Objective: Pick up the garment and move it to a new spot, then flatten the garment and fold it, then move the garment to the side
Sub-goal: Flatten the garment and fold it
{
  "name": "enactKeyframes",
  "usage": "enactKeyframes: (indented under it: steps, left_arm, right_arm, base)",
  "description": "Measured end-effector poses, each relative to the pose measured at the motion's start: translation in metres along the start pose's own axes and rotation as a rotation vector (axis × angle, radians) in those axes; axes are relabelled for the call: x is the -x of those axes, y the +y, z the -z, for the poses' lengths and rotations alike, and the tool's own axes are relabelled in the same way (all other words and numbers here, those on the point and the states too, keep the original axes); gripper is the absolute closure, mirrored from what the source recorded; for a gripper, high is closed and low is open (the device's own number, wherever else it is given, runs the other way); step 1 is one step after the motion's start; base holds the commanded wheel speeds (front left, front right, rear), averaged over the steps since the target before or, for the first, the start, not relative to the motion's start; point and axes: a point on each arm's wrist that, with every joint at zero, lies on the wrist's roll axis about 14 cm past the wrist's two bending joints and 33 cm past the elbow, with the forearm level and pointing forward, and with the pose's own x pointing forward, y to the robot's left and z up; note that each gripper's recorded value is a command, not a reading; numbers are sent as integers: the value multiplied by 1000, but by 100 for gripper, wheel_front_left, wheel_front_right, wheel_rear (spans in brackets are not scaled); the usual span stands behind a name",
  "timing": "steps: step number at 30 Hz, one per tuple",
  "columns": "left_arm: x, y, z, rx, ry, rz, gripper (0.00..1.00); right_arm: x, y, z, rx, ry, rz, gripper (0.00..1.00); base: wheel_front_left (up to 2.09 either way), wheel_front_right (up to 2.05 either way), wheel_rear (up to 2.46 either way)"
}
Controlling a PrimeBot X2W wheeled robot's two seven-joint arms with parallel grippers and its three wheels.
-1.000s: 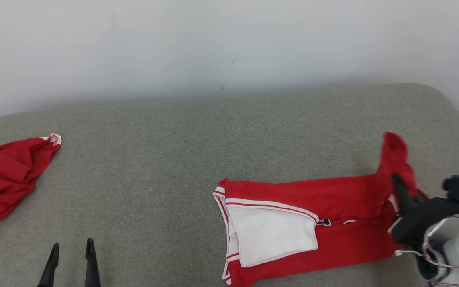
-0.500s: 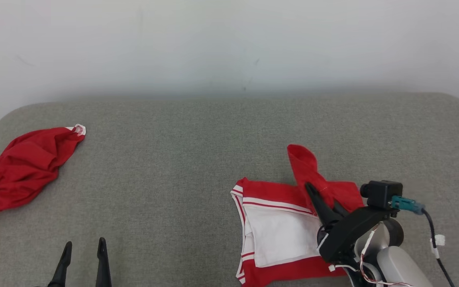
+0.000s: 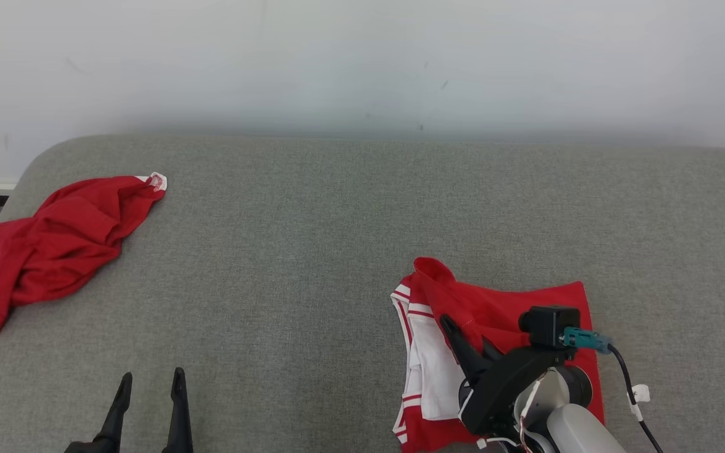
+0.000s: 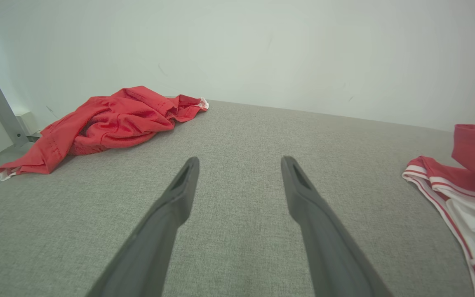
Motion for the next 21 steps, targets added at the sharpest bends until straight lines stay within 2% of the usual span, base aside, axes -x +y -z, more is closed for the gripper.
enactKeyframes:
  steps: [1,2,3,6,13,17,21]
  left_arm:
    - [0,0,1,1,2,-1,0]
    - [0,0,1,2,4,-1,0]
    - [0,0,2,2,5,-2,0]
    - [-2,-1,2,3,7,0,0]
    - [-7,-5,1,2,1,15,0]
    - [-10,-9,0,0,-3,25,0]
    - [-11,-12,-3,-2,-11,35,0]
  right_arm:
    - [-1,-1,2,2,4,3,100]
    - [-2,0,3,6,1,3,61]
    - [-4,1,4,9,-1,1,0]
    - [-6,3,-9,27,-50,-8,0]
    - [12,-14,-70,113,-283,17,0]
    - [32,-29,-97,143,-395,62,0]
    - [55,-47,-109,160,-466,121,0]
  base:
    - [0,0,0]
    - [0,0,0]
    - [0,0,0]
    - [0,0,0]
    - [0,0,0]
    - [0,0,0]
    - [0,0,0]
